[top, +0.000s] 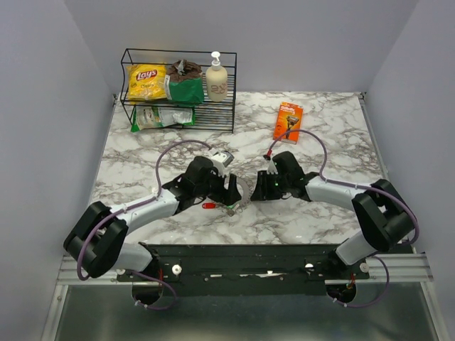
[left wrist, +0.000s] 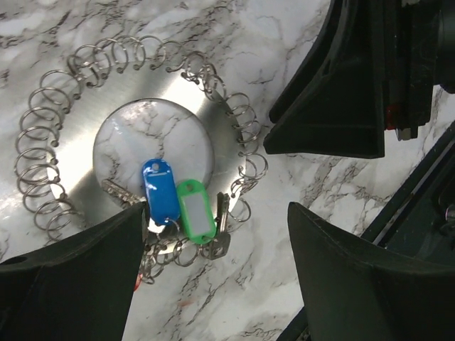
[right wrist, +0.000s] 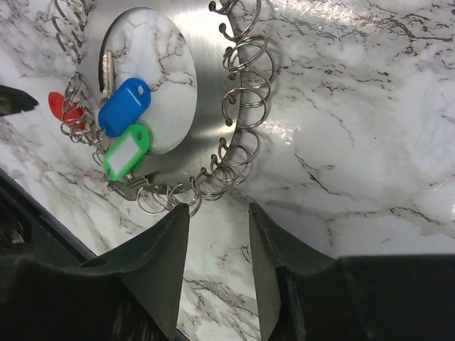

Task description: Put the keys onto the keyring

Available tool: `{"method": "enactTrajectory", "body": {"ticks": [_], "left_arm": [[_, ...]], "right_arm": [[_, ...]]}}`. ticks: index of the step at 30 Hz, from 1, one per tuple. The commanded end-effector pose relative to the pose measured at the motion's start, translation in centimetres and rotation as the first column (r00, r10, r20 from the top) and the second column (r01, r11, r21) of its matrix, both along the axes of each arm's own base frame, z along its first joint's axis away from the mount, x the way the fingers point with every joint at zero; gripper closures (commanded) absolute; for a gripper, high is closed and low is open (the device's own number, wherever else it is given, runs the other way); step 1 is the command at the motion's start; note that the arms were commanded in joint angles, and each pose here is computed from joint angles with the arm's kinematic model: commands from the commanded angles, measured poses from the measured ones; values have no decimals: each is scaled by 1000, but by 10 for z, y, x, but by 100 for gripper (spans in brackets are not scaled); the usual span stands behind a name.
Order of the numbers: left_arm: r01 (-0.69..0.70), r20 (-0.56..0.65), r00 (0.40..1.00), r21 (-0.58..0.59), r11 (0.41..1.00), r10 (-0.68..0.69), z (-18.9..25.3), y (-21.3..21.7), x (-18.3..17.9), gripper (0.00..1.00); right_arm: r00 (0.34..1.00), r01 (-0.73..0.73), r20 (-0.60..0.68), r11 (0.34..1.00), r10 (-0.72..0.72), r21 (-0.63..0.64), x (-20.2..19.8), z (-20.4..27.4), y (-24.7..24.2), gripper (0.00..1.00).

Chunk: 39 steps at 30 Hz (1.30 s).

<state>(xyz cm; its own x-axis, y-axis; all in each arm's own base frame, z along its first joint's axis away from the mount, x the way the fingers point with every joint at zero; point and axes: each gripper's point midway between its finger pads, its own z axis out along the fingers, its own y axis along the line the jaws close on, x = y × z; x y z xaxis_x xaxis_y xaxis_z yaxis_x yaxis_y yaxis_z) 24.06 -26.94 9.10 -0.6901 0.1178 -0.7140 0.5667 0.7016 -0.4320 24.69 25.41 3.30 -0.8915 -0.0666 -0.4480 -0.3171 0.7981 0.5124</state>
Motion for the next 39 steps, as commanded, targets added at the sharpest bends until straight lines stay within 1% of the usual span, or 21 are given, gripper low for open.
{"method": "enactTrajectory", "body": {"ticks": [1,6,7,9,14,19,22,27,28,30,39], "left_arm": [[150,49,988,-2,989,-149,4,-25,-11,20],[255,84,964,-10,967,-253,-3,-45,-22,27],[274,86,958,-5,962,-272,-6,-48,-23,30],[290,77,954,10,957,-290,-14,-52,-24,33],[315,82,946,6,949,-315,-21,-63,-22,39],[332,62,941,18,943,-332,-31,-67,-21,49],[341,51,939,22,940,-341,-37,-67,-24,51],[332,54,941,21,943,-333,-38,-65,-24,52],[327,57,943,25,945,-327,-37,-65,-23,56],[326,51,944,30,945,-327,-39,-65,-23,59],[287,65,955,51,957,-290,-42,-61,-16,59]], "right_arm": [[1000,-3,29,1000,3,29,-2,13,-3,53],[998,-24,65,999,21,40,-6,21,-9,52],[997,-25,77,999,21,43,-6,25,-10,52],[996,-28,88,999,24,41,-7,25,-15,53],[995,-31,101,999,27,38,-9,27,-20,53],[995,-36,95,999,33,35,-11,25,-22,53],[995,-32,94,999,29,30,-10,23,-23,53],[996,-37,87,999,34,30,-10,21,-23,53],[996,-37,86,999,34,31,-10,22,-23,53],[996,-42,82,999,39,33,-10,21,-22,53],[995,-64,78,996,60,55,-14,24,-19,53]]}}
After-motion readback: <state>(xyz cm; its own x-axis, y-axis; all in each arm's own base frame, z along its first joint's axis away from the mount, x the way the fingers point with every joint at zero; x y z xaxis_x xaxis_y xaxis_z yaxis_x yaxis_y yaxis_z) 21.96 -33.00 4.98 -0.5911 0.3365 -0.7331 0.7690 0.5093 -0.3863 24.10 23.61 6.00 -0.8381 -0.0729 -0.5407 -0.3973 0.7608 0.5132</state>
